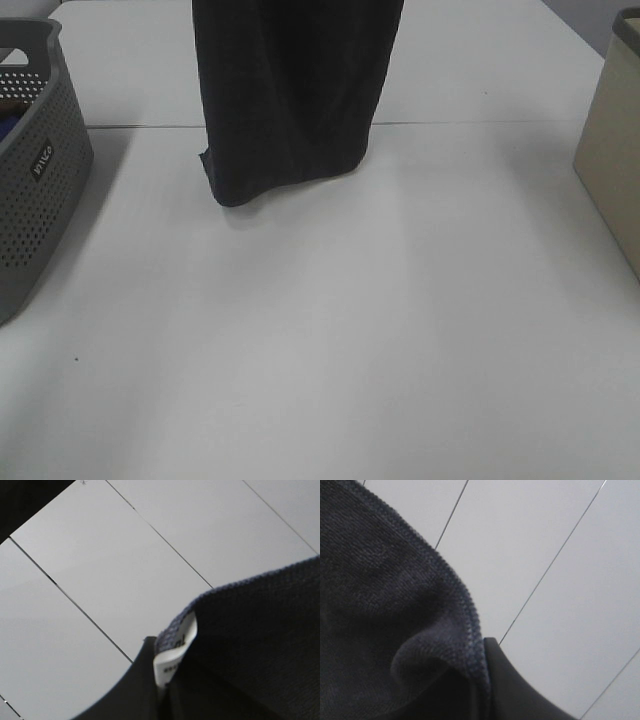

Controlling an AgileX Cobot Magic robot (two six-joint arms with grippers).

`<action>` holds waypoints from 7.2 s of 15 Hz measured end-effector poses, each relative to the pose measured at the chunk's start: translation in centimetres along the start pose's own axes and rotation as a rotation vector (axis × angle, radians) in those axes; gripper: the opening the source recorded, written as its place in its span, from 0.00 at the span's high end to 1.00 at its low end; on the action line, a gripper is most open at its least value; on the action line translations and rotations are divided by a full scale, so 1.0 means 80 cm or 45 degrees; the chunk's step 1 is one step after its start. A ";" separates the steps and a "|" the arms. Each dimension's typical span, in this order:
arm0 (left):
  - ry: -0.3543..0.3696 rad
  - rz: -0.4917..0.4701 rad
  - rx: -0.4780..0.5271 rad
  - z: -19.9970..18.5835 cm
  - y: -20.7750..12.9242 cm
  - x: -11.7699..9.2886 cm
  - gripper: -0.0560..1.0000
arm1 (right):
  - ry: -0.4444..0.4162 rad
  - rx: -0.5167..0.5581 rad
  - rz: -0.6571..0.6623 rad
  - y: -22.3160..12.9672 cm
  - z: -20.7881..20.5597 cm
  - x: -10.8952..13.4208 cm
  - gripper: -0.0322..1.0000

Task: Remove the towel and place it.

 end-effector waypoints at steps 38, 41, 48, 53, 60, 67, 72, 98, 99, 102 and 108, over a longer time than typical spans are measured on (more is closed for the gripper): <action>0.262 -0.021 -0.266 0.057 -0.140 0.008 0.95 | -0.169 -0.336 0.194 -0.007 0.101 -0.028 0.96; 0.176 -0.041 -0.095 0.065 -0.165 -0.011 0.95 | -0.089 -0.168 0.265 -0.035 0.108 -0.013 0.96; -0.267 -0.214 0.745 -0.002 -0.185 -0.063 0.95 | 0.250 0.431 0.425 -0.066 0.022 0.017 0.96; -0.419 -0.525 1.126 -0.089 -0.154 -0.056 0.95 | 0.449 0.634 0.537 -0.046 -0.060 0.034 0.96; -0.502 -0.830 1.393 -0.158 -0.161 -0.095 0.95 | 0.624 0.833 0.611 -0.064 -0.112 0.068 0.96; -0.630 -1.039 1.427 -0.328 -0.086 -0.085 0.95 | 0.748 0.923 0.722 -0.071 -0.221 0.097 0.96; -0.716 -1.146 1.472 -0.405 -0.082 -0.110 0.95 | 0.817 1.059 0.794 -0.109 -0.290 0.132 0.96; -1.223 -1.239 2.493 -0.573 -0.230 -0.324 0.95 | 1.052 2.195 0.878 -0.383 -0.424 0.308 0.96; -1.271 -1.136 2.523 -0.581 -0.236 -0.343 0.95 | 1.063 2.227 0.832 -0.397 -0.424 0.310 0.96; -1.238 -1.091 2.550 -0.582 -0.250 -0.364 0.95 | 1.097 2.236 0.796 -0.408 -0.422 0.313 0.96; -1.377 -0.900 2.592 -0.596 -0.253 -0.410 0.95 | 1.137 2.322 0.722 -0.433 -0.425 0.321 0.95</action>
Point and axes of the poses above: a point on each arm's last joint axis where the gripper is mounted, z pointing out along that axis toward the gripper, x along the wrist's bending axis when the last joint is at zero, y = z × x, the point moved 9 cm from there along z, pointing out along that axis toward the gripper, and after that the axes turned 3 degrees about -z, right-handed, at the moved point
